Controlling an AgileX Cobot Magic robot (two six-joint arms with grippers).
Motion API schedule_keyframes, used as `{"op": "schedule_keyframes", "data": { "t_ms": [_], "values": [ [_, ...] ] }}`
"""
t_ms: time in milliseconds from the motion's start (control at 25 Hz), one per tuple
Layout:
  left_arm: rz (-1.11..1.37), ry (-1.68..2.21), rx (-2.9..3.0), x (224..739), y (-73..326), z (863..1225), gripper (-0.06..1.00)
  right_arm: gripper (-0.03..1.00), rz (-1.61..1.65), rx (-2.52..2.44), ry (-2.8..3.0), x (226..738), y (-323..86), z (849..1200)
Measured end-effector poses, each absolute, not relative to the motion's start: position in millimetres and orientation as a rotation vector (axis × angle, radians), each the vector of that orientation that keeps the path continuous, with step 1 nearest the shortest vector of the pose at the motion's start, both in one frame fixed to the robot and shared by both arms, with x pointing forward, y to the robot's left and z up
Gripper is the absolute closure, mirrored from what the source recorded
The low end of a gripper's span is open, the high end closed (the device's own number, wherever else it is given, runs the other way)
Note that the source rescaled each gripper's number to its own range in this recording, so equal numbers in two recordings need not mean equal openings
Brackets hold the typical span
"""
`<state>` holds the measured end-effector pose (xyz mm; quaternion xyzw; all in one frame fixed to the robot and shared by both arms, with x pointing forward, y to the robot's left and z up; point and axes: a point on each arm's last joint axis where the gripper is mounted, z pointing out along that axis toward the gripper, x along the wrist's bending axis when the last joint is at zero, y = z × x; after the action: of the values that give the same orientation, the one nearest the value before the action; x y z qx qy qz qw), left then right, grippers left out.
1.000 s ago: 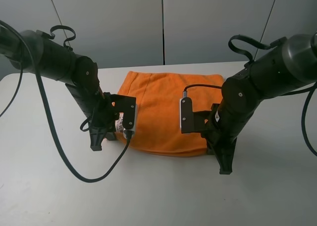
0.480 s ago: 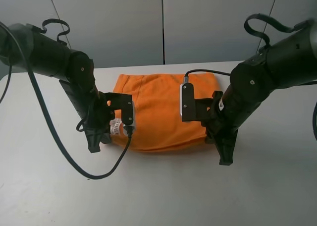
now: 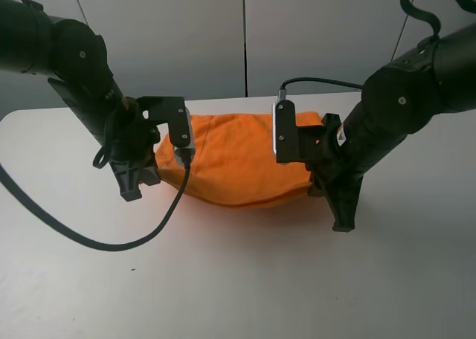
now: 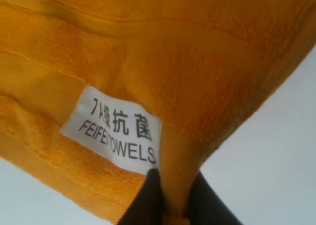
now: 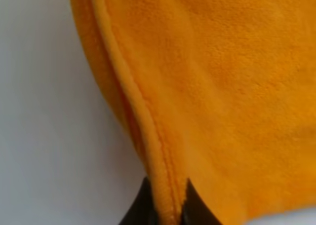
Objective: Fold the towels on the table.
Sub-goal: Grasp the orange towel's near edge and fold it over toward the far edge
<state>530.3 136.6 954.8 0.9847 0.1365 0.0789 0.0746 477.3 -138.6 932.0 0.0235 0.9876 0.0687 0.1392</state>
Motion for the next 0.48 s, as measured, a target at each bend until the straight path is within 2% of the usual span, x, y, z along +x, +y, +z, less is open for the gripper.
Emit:
{"op": "schedule_keyframes", "data": {
  "t_ms": [480],
  "values": [
    [0.29, 0.587, 2.867, 520, 142, 989, 0.94, 0.97, 0.046, -0.115, 2.77, 490, -142, 950]
  ]
}}
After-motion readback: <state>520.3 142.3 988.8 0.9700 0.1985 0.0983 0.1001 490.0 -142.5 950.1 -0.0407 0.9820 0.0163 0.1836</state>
